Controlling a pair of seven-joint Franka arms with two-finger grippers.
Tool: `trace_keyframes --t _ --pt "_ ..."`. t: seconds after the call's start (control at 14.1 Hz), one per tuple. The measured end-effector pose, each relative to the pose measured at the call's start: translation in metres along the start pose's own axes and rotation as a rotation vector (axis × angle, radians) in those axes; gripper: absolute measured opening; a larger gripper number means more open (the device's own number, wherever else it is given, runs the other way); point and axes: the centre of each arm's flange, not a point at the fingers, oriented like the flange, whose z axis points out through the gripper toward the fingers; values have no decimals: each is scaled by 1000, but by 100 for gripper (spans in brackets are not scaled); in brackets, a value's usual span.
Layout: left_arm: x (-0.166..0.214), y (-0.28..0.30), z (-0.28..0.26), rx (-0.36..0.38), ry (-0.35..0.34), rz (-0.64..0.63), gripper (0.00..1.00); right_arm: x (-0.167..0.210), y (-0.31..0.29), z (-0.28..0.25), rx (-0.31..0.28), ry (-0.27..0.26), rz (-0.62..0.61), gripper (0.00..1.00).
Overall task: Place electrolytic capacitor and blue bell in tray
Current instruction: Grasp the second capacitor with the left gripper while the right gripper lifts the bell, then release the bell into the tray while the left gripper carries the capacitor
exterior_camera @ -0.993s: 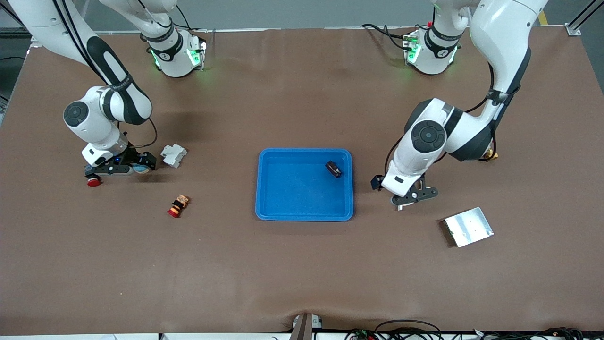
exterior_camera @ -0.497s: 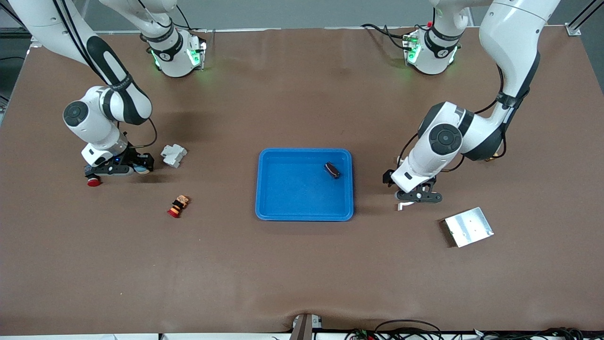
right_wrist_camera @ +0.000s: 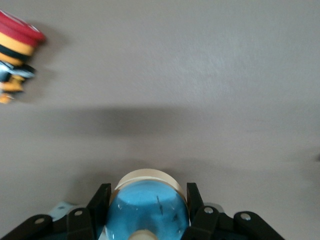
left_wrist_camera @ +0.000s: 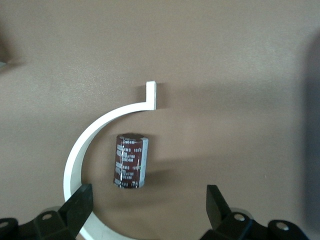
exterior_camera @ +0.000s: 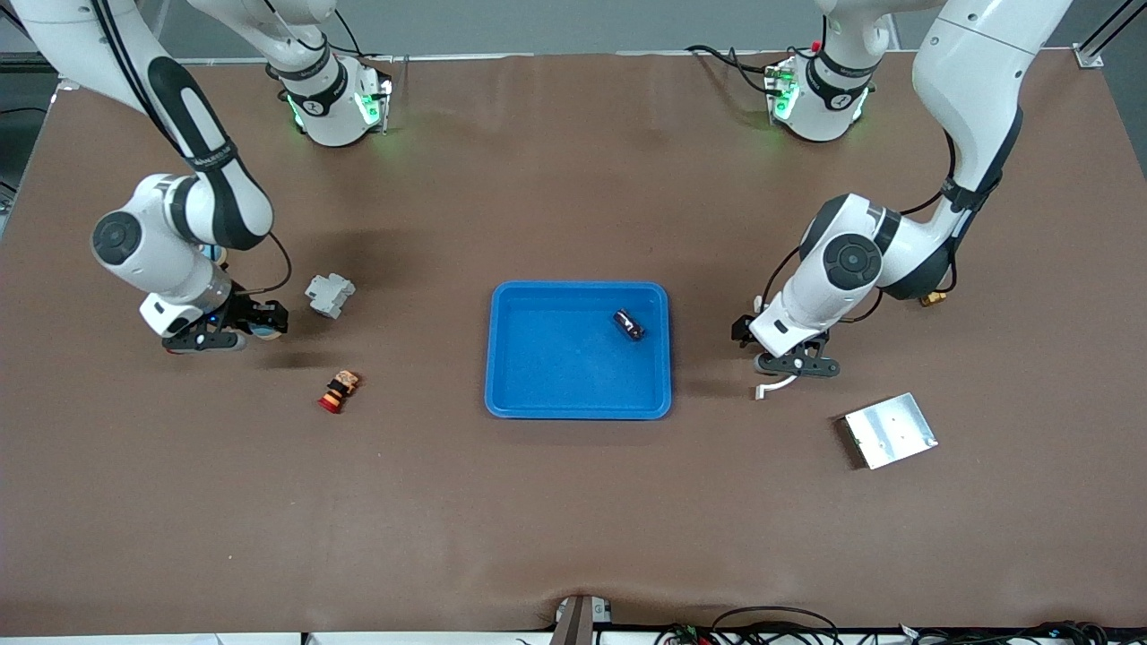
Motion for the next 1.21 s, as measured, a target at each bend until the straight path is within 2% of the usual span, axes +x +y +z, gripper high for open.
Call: trace_keyframes --t 0.14,0.43,0.57,0.92,1.06,1.21 --pt "1 -4 11 -8 22 14 100 24 -17 -35 4 -19 24 66" --pt "2 -20 32 -18 39 24 100 50 -89 -90 1 -14 127 66" --pt "2 -20 39 -32 45 22 100 55 -136 -110 -3 -22 187 66" --pt "2 -20 44 -42 44 -1 100 45 -243 -132 3 9 330 66" --pt "2 -20 44 -43 45 -2 84 34 -280 -128 3 9 388 66" --pt "3 -21 43 -43 48 -5 62 25 -310 -119 5 12 443 66"
